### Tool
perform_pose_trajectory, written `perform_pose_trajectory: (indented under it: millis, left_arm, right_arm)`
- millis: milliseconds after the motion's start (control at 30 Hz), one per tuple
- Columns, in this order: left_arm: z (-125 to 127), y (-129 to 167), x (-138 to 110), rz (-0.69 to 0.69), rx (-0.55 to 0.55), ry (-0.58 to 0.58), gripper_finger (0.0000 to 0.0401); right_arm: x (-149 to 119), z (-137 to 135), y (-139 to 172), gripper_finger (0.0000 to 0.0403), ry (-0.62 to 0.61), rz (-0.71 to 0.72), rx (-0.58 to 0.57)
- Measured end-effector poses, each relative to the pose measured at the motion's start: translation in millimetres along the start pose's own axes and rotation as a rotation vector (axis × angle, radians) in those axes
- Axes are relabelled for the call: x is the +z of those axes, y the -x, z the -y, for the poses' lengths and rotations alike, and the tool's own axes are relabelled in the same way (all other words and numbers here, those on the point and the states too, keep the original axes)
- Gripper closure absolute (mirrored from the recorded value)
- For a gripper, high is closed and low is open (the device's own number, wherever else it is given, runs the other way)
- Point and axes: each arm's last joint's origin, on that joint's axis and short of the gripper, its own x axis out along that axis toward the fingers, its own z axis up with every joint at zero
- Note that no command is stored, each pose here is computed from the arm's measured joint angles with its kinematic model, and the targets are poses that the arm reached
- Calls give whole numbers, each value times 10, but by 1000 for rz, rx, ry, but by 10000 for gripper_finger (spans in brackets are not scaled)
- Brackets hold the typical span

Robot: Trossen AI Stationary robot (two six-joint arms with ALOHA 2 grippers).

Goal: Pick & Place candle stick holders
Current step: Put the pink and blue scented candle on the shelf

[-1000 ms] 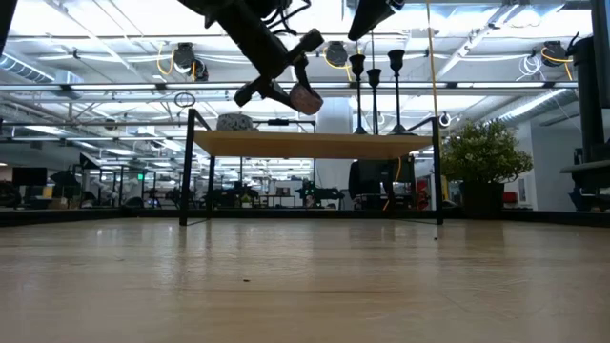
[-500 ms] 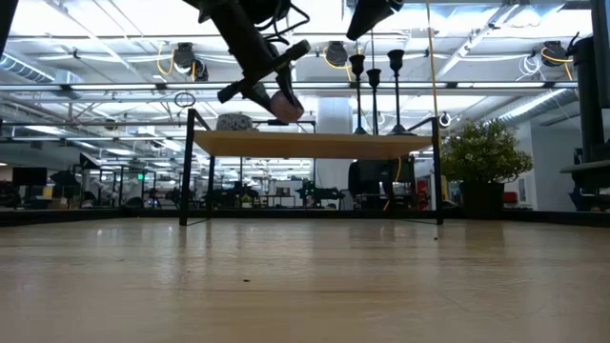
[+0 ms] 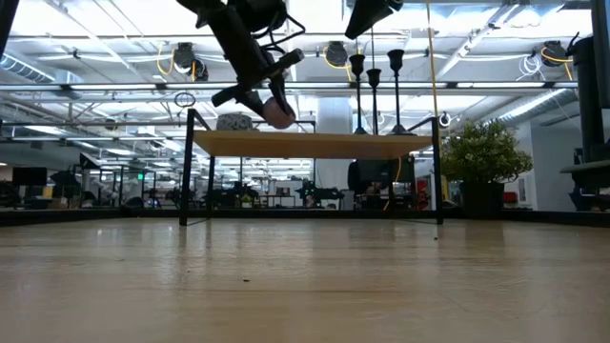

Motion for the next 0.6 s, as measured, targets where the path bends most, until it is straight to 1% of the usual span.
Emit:
perform_pose_trajectory:
  millis: [133,233,400,600]
  left_arm:
    - [-14,-76,-9,-24,5,-3,252]
    - [-21,-73,-7,-39,-8,-12,252]
    - [-82,-76,3,-52,33,-15,252]
    - [-135,-85,54,-45,42,-28,252]
  right_arm:
    - [0,0,0,303,-7,0,0]
    - [0,0,0,303,-8,0,0]
    - [2,0,0,303,-9,1,1]
    - [3,0,0,303,-10,3,1]
